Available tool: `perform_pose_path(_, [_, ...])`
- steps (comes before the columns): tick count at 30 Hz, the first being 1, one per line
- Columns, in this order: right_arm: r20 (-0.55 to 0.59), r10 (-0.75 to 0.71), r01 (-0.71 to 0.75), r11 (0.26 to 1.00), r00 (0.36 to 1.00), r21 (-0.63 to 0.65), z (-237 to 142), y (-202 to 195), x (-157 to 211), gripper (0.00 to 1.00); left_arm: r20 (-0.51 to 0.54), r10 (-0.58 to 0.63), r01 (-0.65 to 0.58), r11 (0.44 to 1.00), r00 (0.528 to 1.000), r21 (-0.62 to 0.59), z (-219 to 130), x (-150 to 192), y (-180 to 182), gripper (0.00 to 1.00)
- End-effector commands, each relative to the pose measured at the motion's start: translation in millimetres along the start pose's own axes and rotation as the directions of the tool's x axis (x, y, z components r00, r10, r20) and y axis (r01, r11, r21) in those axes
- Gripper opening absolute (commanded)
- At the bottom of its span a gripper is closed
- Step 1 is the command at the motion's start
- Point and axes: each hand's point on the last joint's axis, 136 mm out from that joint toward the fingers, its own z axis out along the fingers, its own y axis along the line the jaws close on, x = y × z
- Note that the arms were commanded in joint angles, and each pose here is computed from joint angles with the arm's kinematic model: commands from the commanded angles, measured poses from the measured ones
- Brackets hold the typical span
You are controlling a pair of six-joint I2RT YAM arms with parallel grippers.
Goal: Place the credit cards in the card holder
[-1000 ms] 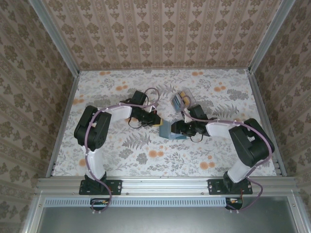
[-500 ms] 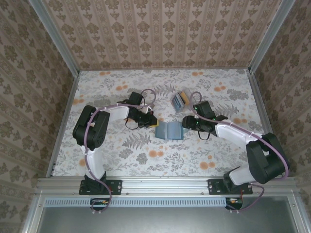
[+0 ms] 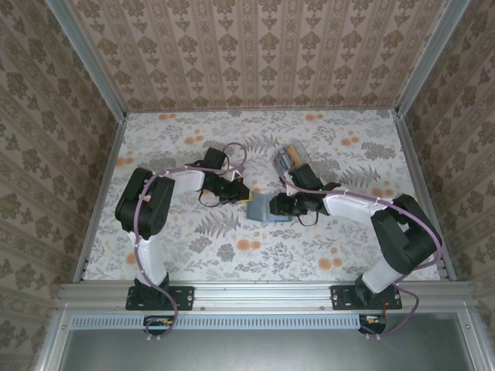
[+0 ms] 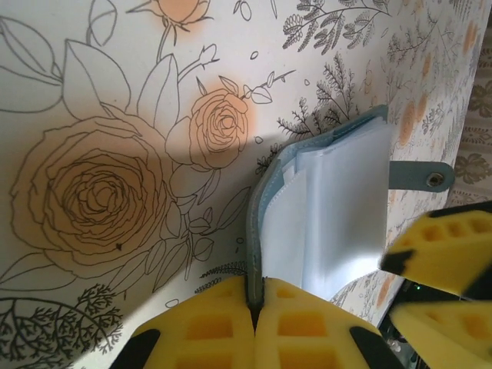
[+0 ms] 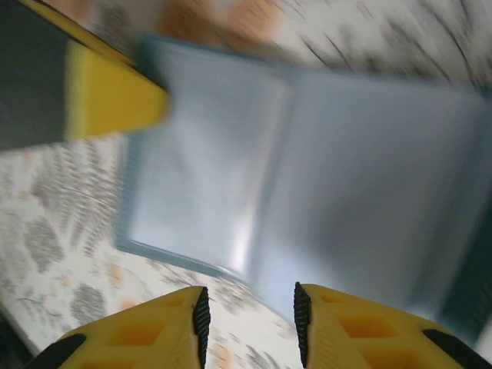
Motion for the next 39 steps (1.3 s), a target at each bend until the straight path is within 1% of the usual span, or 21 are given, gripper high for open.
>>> perform_pose_path(1, [-0.027, 0.093, -0.091, 0.993, 0.995, 0.075, 7, -34, 14, 0.38, 0.018, -0.004, 0.003, 1.000, 1.000, 0.018, -4, -1, -2, 0.00])
perform_pose_path(3, [-0.044, 0.141, -0.136, 0.986, 0.989, 0.097, 9, -47, 17, 0.38, 0.018, -0.003, 0.003, 0.999, 1.000, 0.032, -4, -2, -3, 0.00])
perform_pose_path(5, [-0.013, 0.127, -0.126, 0.990, 0.992, 0.060, 6, -40, 9, 0.39, 0.010, 0.000, 0.000, 0.999, 1.000, 0.039, -3, -2, -4, 0.00])
perform_pose_path(7, [0.042, 0.102, -0.104, 0.994, 0.994, 0.036, -6, -28, -8, 0.41, 0.013, 0.001, -0.001, 0.999, 1.000, 0.033, -4, -1, -3, 0.00])
perform_pose_path(11, [0.179, 0.083, -0.102, 0.990, 0.980, 0.097, -34, -26, -54, 0.44, 0.018, 0.002, -0.002, 0.999, 1.000, 0.039, -4, -3, -5, 0.00])
perform_pose_path(13, [0.223, 0.043, -0.070, 0.991, 0.974, 0.111, -43, -28, -78, 0.46, 0.021, 0.008, -0.009, 0.999, 1.000, 0.044, -5, -4, -7, 0.00])
perform_pose_path(16, [0.219, -0.016, -0.002, 0.997, 0.976, 0.082, -52, -27, -110, 0.48, 0.031, -0.001, -0.001, 0.999, 1.000, 0.052, -5, -7, -9, 0.01])
perform_pose_path(18, [0.210, -0.076, 0.044, 0.988, 0.975, 0.150, -58, -35, -133, 0.51, 0.034, -0.006, 0.003, 0.998, 0.999, 0.069, -6, -9, -13, 0.01])
perform_pose_path(20, [0.173, -0.145, 0.108, 0.972, 0.974, 0.210, -60, -39, -149, 0.50, 0.040, -0.002, -0.001, 0.997, 0.999, 0.073, -8, -9, -14, 0.01])
perform_pose_path(23, [0.141, -0.200, 0.161, 0.956, 0.970, 0.246, -61, -39, -174, 0.50, 0.061, 0.017, -0.021, 0.998, 0.998, 0.066, -12, -10, -17, 0.01])
perform_pose_path(24, [0.118, -0.192, 0.156, 0.953, 0.974, 0.259, -59, -44, -177, 0.50, 0.062, 0.018, -0.023, 0.997, 0.998, 0.069, -13, -11, -19, 0.01])
perform_pose_path(27, [0.109, -0.184, 0.146, 0.947, 0.977, 0.285, -57, -51, -192, 0.49, 0.061, 0.022, -0.026, 0.997, 0.998, 0.078, -14, -11, -22, 0.01])
perform_pose_path(29, [0.101, -0.163, 0.130, 0.952, 0.981, 0.277, -57, -52, -195, 0.45, 0.066, 0.024, -0.029, 0.997, 0.998, 0.076, -15, -11, -22, 0.01])
perform_pose_path(33, [0.060, -0.135, 0.116, 0.959, 0.989, 0.258, -44, -56, -187, 0.45, 0.066, 0.023, -0.029, 0.996, 0.998, 0.088, -16, -11, -26, 0.02])
perform_pose_path(39, [0.016, -0.114, 0.105, 0.952, 0.993, 0.288, -32, -71, -173, 0.41, 0.052, 0.031, -0.035, 0.995, 0.998, 0.095, -17, -10, -29, 0.02])
